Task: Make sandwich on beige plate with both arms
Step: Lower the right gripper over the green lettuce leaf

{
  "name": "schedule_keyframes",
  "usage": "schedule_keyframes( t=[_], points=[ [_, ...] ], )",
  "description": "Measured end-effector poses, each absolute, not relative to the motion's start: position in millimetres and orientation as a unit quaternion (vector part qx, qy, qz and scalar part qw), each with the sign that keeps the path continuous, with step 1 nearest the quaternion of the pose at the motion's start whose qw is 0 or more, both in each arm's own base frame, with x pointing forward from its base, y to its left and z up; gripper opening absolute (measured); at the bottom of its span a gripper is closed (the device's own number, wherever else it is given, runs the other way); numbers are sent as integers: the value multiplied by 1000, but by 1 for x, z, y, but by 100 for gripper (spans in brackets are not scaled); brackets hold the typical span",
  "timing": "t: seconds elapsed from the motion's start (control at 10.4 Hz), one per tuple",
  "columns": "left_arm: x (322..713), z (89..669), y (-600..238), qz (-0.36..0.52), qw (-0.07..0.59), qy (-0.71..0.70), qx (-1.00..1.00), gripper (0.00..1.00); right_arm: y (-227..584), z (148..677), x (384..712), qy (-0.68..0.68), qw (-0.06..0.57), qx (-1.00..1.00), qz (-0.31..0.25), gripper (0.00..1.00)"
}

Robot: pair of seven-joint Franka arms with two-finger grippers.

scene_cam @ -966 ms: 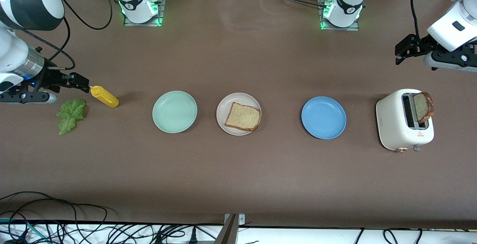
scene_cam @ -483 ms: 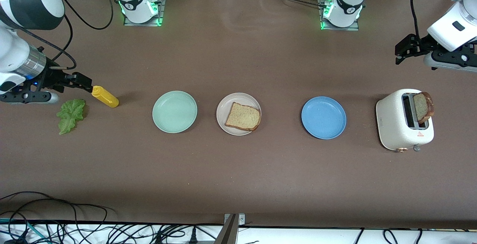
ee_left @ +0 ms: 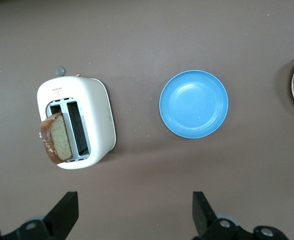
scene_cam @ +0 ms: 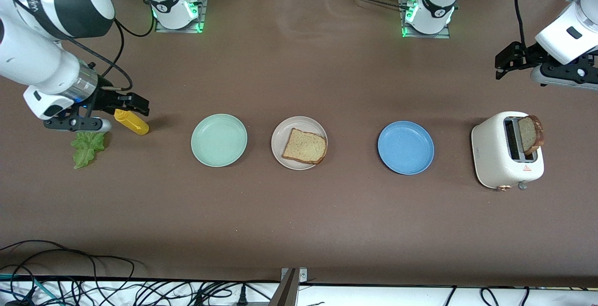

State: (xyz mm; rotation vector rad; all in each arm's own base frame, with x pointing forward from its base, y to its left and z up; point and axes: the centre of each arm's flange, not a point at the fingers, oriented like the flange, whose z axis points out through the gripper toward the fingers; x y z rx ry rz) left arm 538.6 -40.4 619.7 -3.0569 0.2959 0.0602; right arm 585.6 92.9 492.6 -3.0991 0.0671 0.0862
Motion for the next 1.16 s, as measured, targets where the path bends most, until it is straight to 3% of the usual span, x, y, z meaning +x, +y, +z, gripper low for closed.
schedule_keyframes(
  t=[0.58,1.16],
  points=[
    [538,619,-36,24,35,92,-995,100,-106,428,608,-41,-18,-998,45,100],
    [538,618,-33,27,34,90,-995,100,-184,246,624,-67,-23,-995,68,100]
  ],
)
